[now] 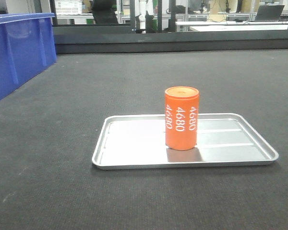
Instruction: Grab orange capacitor from left shelf to right conveyor
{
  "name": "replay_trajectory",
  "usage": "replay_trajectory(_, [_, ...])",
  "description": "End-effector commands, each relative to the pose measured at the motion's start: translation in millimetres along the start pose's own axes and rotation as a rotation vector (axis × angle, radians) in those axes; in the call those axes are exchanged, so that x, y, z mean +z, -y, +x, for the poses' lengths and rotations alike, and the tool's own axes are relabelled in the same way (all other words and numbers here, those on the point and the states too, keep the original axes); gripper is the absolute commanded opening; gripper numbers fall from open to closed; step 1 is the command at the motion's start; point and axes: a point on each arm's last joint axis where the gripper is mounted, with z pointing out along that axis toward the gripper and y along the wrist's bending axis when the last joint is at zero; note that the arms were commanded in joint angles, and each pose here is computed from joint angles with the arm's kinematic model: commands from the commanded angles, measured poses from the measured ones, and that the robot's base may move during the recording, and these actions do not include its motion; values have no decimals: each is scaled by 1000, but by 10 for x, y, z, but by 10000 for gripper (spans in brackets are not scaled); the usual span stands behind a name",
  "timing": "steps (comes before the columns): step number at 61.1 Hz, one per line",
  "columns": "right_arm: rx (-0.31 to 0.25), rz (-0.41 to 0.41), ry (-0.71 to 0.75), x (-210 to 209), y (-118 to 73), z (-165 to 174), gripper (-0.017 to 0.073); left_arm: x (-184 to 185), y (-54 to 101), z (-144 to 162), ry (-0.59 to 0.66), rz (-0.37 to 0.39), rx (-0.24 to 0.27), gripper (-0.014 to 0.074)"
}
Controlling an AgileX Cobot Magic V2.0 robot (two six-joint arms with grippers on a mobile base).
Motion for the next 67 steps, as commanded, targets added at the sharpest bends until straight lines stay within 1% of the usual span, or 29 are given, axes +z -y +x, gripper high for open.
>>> replay_trajectory(1, [9,-55,149,-28,-61,-205,57,-1,0,-5,68,2,-3,-126])
replay_trajectory(5, [16,-47,155,-29,-54,-211,57,-1,0,-5,68,2,-3,-126])
replay_trajectory(8, [7,-38,159,-29,-46,-214,57,-1,0,-5,68,2,-3,-126])
replay_trajectory(13, [-29,-19,163,-29,-32,-217,57,-1,0,-5,68,2,-3,-126])
replay_trajectory(14, [-27,-16,164,-29,-29,-218,57,-1,0,-5,68,2,-3,-126])
replay_trajectory(15, [-44,-12,164,-29,-26,-218,57,-1,0,-5,68,2,-3,-126])
replay_trajectory(18, [-64,-2,163,-29,-19,-217,57,-1,0,-5,68,2,-3,-126])
replay_trajectory(21, [-69,3,160,-28,-15,-215,57,-1,0,-5,68,2,-3,-126])
replay_trajectory(32, [-69,6,119,-20,-4,-131,57,-1,0,-5,68,2,-3,-126])
replay_trajectory(38, [-75,8,123,-21,-3,-134,57,-1,0,-5,68,2,-3,-126])
replay_trajectory(50, [-79,48,134,-24,17,-143,57,-1,0,-5,68,2,-3,-126])
replay_trajectory(67, [-78,51,136,-28,19,-143,57,-1,0,-5,68,2,-3,-126])
